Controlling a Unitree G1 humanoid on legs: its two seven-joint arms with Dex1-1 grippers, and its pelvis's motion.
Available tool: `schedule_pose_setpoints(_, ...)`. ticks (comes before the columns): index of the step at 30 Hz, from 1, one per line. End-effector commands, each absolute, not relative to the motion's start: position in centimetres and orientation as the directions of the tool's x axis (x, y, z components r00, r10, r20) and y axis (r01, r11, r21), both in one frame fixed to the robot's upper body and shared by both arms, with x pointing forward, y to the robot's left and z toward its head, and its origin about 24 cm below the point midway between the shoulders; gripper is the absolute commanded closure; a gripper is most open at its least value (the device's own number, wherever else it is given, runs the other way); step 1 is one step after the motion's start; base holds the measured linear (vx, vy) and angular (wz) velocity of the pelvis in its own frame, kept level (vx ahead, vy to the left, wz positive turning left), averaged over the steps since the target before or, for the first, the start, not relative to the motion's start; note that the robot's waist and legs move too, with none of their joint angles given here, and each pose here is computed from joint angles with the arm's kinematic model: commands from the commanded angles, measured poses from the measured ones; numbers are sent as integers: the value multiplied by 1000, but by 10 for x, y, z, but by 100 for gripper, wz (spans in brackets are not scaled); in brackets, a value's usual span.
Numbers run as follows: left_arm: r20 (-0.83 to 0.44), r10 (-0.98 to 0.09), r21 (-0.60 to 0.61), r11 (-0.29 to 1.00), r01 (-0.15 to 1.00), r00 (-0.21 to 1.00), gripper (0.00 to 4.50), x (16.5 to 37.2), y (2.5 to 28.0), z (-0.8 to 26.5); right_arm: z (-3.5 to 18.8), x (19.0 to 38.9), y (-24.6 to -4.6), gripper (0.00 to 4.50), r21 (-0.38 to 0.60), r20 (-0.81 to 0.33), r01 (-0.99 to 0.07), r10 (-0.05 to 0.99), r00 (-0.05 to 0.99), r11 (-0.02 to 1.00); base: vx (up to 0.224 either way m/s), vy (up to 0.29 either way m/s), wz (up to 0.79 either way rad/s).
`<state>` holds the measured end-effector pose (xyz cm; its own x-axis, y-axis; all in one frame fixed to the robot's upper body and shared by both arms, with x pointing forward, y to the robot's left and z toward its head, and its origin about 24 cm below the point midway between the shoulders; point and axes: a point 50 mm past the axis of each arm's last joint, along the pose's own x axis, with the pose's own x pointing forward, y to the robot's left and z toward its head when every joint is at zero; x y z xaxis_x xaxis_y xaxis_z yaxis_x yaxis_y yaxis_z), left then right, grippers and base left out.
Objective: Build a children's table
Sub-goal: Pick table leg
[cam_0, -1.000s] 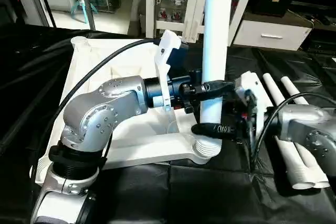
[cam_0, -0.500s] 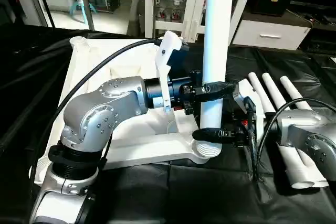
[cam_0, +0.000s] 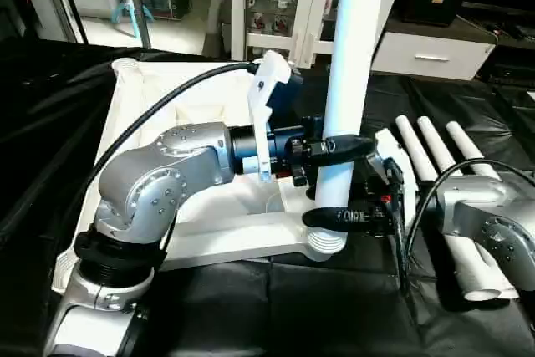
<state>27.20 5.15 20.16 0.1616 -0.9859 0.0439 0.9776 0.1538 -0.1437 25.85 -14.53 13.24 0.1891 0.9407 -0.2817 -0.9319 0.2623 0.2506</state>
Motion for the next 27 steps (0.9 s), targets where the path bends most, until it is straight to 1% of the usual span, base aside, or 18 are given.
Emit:
schedule_pose_setpoints(1, 45, -997, -126, 61, 990, 67, 266, 262, 42, 203, 138, 264, -149, 142, 222, -282, -928, 931, 233, 300, 0, 0, 0)
schedule_pose_setpoints(4, 41, -997, -122, 57, 991, 62, 266, 262, 43, 203, 139, 264, -149, 128, 217, -284, -929, 930, 233, 299, 0, 0, 0)
schedule_pose_setpoints(17, 24, -998, -108, 57, 993, 60, 266, 264, 44, 201, 140, 263, -146, 126, 237, -281, -940, 943, 177, 247, 0, 0, 0)
schedule_pose_setpoints(18, 24, -998, -108, 55, 993, 58, 266, 264, 44, 201, 140, 262, -146, 162, 241, -282, -940, 944, 171, 243, 0, 0, 0)
schedule_pose_setpoints(21, 24, -998, -107, 54, 993, 57, 266, 264, 44, 202, 139, 261, -146, 162, 250, -288, -939, 944, 159, 234, 0, 0, 0)
schedule_pose_setpoints(23, 23, -998, -106, 54, 993, 56, 266, 264, 44, 202, 138, 260, -146, 199, 255, -295, -939, 943, 153, 232, 0, 0, 0)
schedule_pose_setpoints(25, 22, -998, -105, 53, 993, 56, 266, 265, 44, 202, 137, 259, -147, 205, 257, -300, -938, 942, 150, 231, 0, 0, 0)
schedule_pose_setpoints(27, 22, -998, -104, 53, 993, 55, 266, 265, 44, 202, 137, 259, -147, 227, 259, -302, -938, 942, 148, 231, 0, 0, 0)
